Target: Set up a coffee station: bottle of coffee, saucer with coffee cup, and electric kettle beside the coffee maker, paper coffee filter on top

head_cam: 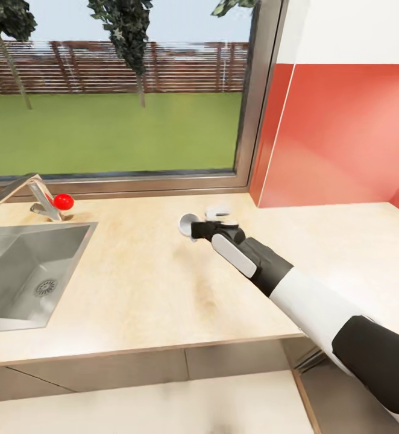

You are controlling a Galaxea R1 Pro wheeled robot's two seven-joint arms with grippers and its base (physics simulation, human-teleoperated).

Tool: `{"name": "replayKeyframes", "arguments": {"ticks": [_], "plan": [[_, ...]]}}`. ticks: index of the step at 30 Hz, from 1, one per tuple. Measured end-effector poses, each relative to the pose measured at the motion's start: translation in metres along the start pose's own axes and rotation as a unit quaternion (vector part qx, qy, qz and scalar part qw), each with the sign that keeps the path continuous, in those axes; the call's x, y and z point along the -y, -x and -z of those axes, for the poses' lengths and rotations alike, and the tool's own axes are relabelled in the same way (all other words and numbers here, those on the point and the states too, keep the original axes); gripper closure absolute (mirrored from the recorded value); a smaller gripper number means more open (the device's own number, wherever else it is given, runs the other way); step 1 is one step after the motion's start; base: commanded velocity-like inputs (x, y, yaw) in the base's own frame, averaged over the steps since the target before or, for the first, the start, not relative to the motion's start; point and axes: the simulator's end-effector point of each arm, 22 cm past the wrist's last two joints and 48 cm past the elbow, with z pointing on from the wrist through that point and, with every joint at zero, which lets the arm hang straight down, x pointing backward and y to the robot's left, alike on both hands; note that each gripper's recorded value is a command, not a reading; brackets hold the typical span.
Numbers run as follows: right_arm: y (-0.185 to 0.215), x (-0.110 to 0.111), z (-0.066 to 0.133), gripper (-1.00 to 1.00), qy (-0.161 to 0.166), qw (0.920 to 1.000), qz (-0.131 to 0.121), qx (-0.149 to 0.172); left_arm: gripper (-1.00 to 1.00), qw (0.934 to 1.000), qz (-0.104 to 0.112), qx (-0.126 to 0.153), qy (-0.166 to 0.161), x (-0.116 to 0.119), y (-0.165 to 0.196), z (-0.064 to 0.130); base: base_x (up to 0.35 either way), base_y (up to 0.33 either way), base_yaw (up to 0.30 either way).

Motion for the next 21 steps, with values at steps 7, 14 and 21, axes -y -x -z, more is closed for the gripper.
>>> {"name": "replayKeyframes", "arguments": {"ticks": [7, 14, 21], "plan": [[0.009, -0.005, 0.044, 1.00, 0.044, 0.9978, 0.013, 0.048, -1.00, 1.0000, 0.001, 0.004, -0.001, 0.001, 0.004, -0.001, -0.335, 0.000, -0.071], [-0.001, -0.004, 0.102, 1.00, 0.086, 0.9924, 0.027, 0.084, -1.00, 1.0000, 0.003, 0.007, -0.002, 0.003, 0.008, -0.001, -0.335, 0.000, -0.070], [0.001, -0.004, 0.108, 1.00, 0.085, 0.9922, 0.029, 0.087, -1.00, 0.9999, 0.005, 0.016, -0.002, 0.004, 0.014, -0.002, -0.335, 0.000, -0.069]]}}
